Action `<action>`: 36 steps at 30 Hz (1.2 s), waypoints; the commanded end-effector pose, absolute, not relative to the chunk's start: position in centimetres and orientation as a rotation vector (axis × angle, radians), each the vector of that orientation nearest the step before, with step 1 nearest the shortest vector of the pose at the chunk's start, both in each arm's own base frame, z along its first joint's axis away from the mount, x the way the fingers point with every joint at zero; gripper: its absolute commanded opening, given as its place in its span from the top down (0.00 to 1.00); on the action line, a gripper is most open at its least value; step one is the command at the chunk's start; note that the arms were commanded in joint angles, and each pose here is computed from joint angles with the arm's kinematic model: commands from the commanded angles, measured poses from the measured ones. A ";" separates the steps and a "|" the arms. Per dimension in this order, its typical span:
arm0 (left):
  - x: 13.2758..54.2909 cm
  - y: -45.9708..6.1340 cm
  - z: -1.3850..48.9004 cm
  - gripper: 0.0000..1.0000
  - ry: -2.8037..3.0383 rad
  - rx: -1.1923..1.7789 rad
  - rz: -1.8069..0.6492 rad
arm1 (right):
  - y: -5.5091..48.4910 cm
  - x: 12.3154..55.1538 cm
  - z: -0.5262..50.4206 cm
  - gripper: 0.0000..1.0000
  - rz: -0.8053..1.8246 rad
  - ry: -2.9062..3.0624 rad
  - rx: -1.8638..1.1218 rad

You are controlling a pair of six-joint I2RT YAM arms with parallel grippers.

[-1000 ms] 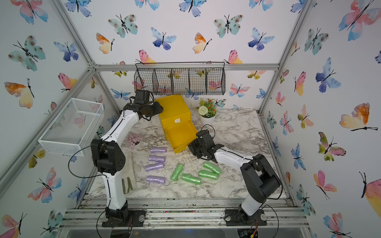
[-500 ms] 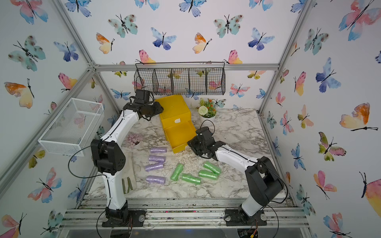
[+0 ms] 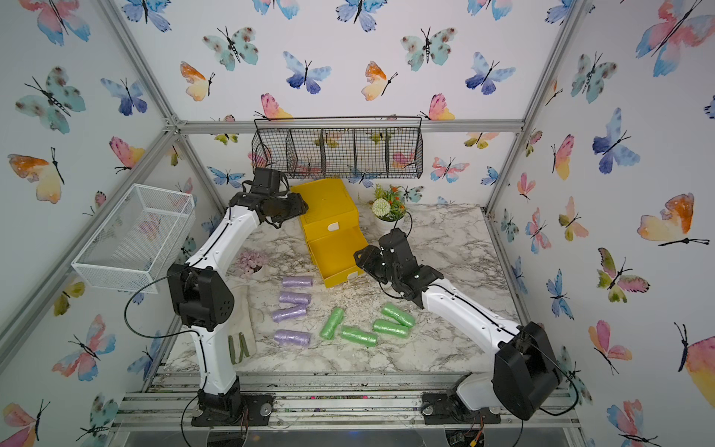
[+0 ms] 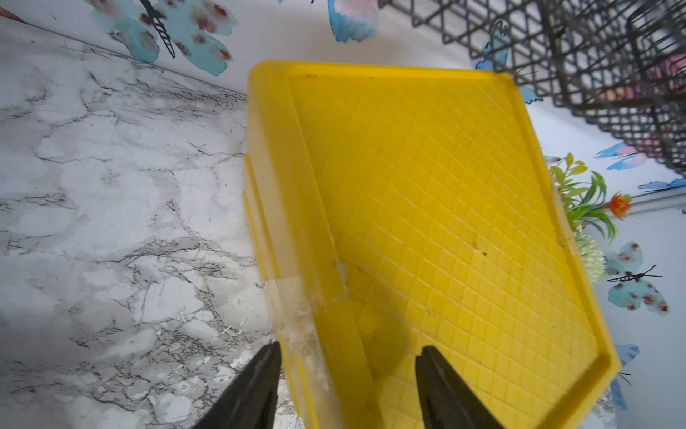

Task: Sort the rolls of trash bags by color and place them into the drawer
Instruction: Open the drawer in the storage box, then pick up the roll of trash bags from the center of the board.

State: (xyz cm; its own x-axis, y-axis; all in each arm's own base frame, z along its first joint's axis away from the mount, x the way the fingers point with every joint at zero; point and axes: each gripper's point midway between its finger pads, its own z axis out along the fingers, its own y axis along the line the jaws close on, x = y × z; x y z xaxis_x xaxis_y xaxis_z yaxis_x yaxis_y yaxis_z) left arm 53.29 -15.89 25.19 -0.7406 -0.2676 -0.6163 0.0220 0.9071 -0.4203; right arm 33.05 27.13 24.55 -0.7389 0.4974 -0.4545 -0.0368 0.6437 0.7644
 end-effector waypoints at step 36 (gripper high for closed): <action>17.0 -15.4 14.7 0.37 2.881 -0.309 -0.370 | 12.5 27.1 27.1 0.51 0.512 1.953 0.318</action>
